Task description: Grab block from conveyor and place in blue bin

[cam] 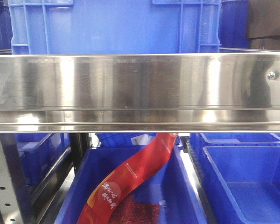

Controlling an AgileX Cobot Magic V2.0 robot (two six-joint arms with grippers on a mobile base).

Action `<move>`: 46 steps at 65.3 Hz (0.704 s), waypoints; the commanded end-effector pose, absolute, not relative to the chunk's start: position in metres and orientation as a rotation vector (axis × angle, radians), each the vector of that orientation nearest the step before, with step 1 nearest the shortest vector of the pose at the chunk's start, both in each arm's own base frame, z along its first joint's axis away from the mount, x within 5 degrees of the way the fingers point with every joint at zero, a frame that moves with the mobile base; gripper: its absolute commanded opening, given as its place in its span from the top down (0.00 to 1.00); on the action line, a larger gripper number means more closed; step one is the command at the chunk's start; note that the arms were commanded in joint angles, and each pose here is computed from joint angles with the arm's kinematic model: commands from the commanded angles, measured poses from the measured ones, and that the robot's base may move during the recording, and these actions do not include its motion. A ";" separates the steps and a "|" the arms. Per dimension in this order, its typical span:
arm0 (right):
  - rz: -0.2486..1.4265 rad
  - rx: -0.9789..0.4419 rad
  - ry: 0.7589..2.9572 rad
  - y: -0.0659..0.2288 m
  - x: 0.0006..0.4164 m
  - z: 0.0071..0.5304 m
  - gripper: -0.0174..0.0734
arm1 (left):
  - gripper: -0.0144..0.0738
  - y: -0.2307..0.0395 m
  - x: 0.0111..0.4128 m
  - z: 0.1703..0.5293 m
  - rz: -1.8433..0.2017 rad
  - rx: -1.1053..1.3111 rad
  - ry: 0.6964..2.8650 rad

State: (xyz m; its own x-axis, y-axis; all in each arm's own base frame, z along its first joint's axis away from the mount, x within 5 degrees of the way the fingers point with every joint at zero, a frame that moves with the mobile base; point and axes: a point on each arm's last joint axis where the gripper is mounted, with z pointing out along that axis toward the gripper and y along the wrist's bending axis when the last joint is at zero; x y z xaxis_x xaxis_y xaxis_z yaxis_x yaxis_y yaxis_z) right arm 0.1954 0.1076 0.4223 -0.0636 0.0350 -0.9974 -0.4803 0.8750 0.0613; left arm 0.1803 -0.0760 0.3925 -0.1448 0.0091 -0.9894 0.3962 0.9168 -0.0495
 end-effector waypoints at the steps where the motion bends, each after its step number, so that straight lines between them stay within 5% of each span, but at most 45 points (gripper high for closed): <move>1: 0.433 -0.358 1.582 0.097 0.178 0.403 0.98 | 0.96 -0.068 0.163 0.378 -0.349 0.295 1.676; 20: 0.436 -0.351 1.574 0.067 0.123 0.330 0.98 | 0.96 -0.053 0.126 0.329 -0.343 0.300 1.713; 46: 0.453 -0.328 1.469 0.052 0.096 0.339 0.98 | 0.96 -0.048 0.114 0.334 -0.349 0.284 1.638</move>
State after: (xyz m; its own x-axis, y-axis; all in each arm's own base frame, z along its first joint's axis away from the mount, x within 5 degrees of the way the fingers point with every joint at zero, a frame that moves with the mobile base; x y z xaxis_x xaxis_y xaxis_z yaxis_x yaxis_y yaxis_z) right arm 0.0973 0.0535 0.3371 0.0169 0.0798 -0.9967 -0.4840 0.8729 0.0616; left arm 0.1151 -0.0490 0.3292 -0.1332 0.0035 -0.9911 0.3920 0.9186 -0.0495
